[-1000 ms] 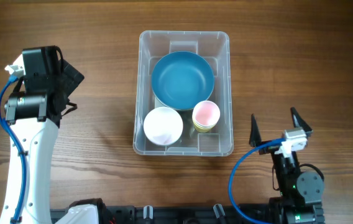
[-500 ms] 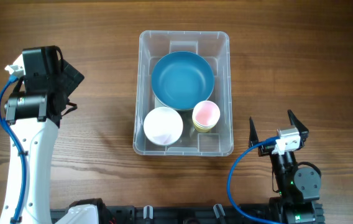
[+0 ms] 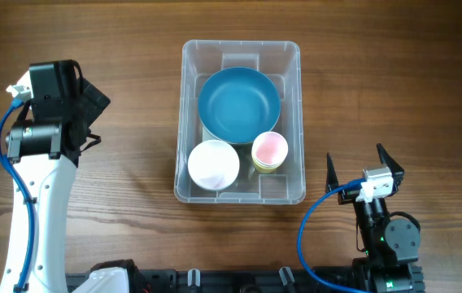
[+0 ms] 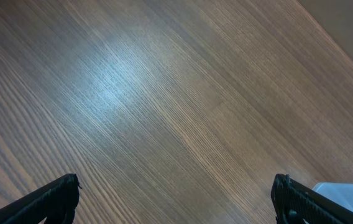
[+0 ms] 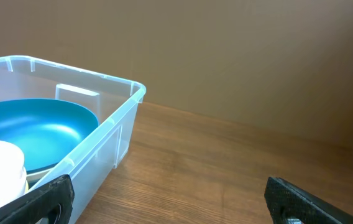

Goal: Pack container

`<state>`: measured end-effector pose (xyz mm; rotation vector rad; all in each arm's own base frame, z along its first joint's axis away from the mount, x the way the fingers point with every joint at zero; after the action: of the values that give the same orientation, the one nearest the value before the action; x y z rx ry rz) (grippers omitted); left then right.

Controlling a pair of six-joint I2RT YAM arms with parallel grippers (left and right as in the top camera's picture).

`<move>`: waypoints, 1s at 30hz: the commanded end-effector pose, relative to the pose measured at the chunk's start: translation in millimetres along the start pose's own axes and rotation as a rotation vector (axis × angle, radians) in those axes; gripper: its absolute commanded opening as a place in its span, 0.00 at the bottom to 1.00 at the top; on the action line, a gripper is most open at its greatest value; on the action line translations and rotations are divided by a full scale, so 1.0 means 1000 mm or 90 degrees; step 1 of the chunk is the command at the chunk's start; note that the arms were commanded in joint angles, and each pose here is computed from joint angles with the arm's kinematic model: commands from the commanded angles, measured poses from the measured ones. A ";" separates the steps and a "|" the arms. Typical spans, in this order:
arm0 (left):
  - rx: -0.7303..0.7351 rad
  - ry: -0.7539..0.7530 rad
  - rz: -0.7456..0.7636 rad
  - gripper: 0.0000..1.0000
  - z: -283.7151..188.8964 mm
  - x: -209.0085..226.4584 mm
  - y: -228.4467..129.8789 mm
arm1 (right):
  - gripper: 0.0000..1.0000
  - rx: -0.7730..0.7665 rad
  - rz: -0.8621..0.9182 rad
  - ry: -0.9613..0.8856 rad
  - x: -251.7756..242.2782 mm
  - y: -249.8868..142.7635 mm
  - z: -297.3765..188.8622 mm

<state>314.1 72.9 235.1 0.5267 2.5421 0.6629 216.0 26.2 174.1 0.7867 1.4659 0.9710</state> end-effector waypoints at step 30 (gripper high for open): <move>0.049 -0.117 -0.015 1.00 -0.033 -0.015 -0.005 | 1.00 0.002 -0.011 -0.021 -0.005 0.000 -0.001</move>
<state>316.4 64.7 235.2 0.5468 2.5230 0.5860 216.0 26.2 174.2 0.7866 1.4655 0.9712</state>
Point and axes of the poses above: each gripper's point midway between its finger pads, its own z axis out along the fingers, its own x axis along the line the jaws close on, y = z × x, the point moved 3 cm from there along -z, back along the fingers, and after that the axes turned 15 degrees about -z, right-handed, at the moved point
